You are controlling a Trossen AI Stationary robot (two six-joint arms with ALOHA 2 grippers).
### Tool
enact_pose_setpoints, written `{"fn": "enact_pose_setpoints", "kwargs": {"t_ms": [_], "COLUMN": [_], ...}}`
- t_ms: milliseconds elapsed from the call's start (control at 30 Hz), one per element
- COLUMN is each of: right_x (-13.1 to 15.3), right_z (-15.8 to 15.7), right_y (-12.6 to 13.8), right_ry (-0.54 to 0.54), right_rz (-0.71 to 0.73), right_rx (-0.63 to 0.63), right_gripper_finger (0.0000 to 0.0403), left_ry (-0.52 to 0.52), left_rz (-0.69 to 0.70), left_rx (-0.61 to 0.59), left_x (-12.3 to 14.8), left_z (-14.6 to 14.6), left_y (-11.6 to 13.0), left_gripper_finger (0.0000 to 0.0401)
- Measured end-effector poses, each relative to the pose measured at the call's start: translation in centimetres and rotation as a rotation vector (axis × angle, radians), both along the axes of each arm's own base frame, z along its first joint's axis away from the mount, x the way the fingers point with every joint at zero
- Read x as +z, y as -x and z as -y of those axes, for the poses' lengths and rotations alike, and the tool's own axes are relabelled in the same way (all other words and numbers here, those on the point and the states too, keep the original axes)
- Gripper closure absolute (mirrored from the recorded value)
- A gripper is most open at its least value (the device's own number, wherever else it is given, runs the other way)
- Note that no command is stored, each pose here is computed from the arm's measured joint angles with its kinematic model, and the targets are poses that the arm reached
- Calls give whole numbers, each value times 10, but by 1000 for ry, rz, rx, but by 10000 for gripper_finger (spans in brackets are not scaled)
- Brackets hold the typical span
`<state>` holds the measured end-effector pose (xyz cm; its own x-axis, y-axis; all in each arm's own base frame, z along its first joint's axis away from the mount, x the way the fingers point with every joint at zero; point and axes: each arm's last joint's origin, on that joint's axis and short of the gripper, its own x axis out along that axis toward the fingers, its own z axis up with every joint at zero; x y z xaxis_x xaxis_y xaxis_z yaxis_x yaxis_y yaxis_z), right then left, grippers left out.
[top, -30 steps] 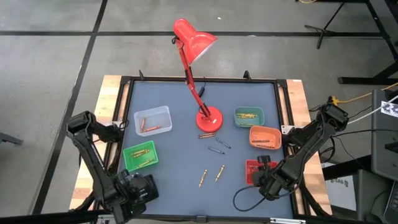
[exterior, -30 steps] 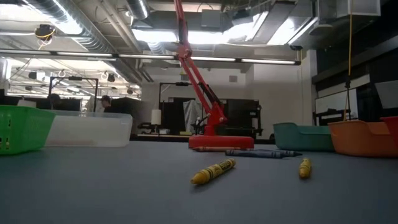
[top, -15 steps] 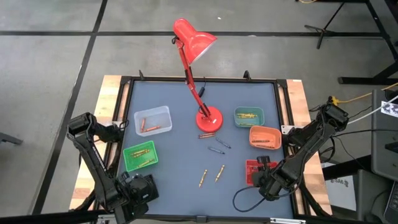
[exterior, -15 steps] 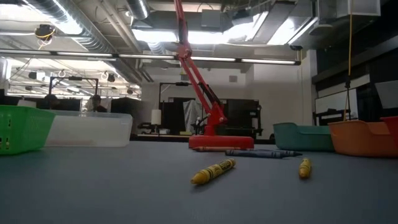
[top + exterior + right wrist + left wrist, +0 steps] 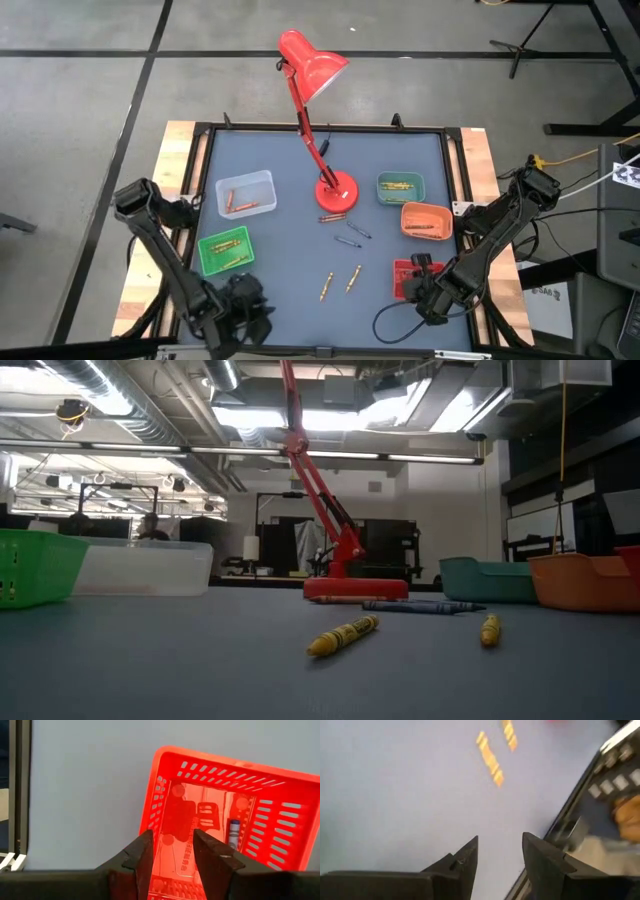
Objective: Sort crayons
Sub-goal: Put the golden crayon into the green bin
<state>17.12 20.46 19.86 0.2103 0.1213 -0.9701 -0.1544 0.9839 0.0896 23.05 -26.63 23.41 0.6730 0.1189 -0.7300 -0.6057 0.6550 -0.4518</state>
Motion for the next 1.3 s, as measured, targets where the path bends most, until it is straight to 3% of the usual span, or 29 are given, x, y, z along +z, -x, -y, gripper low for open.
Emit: {"fn": "enact_pose_setpoints", "kwargs": {"t_ms": [300, 533, 833, 1133, 1300], "right_x": [0, 0, -1, -1, 13], "right_z": [0, -1, 2, 6, 3], "right_y": [2, 2, 3, 6, 4], "right_ry": [-25, -40, -6, 42, 51], "right_rz": [-45, -67, -64, -91, -83], "right_rx": [13, 18, 12, 2, 7], "right_gripper_finger": [265, 265, 265, 265, 265], "left_ry": [-151, -244, -220, -221, -228], "left_rz": [187, 199, 75, -2, -39], "left_rx": [-106, -116, -145, -155, -161], "left_x": [0, -26, -74, -105, -120], "left_z": [-26, -47, -61, -62, -62], "left_y": [-74, -116, -138, -143, -143], "left_gripper_finger": [264, 264, 264, 264, 264]}}
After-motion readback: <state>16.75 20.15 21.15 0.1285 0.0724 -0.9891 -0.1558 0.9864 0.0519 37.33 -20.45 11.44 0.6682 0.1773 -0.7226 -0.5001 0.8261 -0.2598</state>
